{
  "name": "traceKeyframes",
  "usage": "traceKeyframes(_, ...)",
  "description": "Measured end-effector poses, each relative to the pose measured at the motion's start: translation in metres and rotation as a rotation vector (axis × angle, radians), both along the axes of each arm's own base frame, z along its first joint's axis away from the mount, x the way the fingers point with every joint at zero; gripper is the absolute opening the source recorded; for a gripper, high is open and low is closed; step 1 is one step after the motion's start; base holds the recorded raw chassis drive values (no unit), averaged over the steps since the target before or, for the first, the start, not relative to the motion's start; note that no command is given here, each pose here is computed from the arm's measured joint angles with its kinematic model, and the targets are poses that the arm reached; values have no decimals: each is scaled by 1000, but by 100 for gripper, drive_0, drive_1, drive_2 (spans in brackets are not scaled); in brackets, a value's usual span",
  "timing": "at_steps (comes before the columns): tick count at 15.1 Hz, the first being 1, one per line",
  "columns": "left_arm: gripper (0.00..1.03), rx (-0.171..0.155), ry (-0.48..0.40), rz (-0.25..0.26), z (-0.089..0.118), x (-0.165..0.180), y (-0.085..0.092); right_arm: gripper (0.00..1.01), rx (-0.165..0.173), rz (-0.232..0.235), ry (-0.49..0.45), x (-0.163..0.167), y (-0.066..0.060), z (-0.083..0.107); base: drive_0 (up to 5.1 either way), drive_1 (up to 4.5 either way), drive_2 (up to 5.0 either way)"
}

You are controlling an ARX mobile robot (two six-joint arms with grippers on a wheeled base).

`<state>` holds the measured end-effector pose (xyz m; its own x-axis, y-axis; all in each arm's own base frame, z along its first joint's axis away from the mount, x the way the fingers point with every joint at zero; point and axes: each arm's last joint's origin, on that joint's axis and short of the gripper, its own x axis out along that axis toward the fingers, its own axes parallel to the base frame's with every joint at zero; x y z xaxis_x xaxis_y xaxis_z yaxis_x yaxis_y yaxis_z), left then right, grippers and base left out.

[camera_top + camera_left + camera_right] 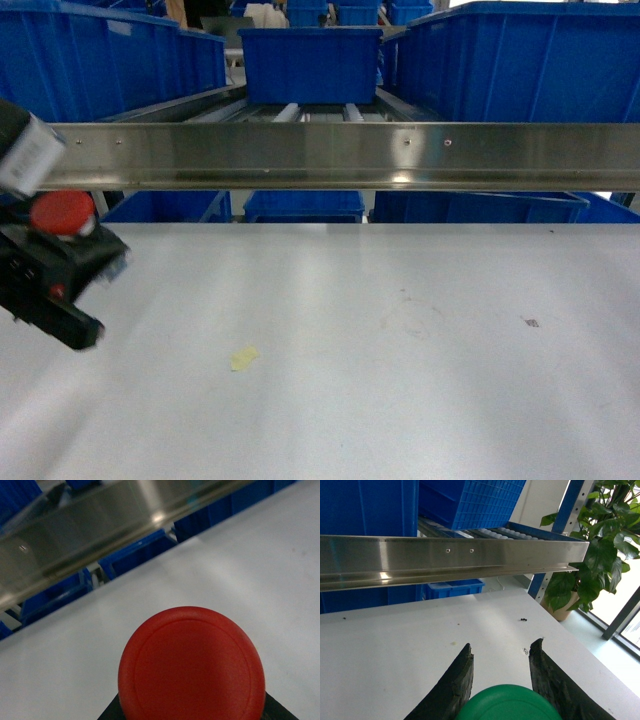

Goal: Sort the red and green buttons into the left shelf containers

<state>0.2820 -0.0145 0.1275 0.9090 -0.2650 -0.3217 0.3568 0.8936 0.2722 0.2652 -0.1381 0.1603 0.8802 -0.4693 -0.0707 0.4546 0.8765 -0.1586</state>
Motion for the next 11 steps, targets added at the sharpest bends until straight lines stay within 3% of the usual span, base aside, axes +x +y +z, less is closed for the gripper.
traceKeyframes(2, 24, -60, -125, -31, 52, -16, 1, 31, 0, 0, 0, 0, 0, 0, 0, 0, 0)
traceKeyframes(6, 24, -156, -245, -57, 105, -49, -4, 31, 0, 0, 0, 0, 0, 0, 0, 0, 0)
traceKeyframes(7, 24, -167, -284, -36, 116, -58, -3, 31, -1, 0, 0, 0, 0, 0, 0, 0, 0)
traceKeyframes(11, 24, -166, -268, -33, 116, -60, -3, 31, -1, 0, 0, 0, 0, 0, 0, 0, 0)
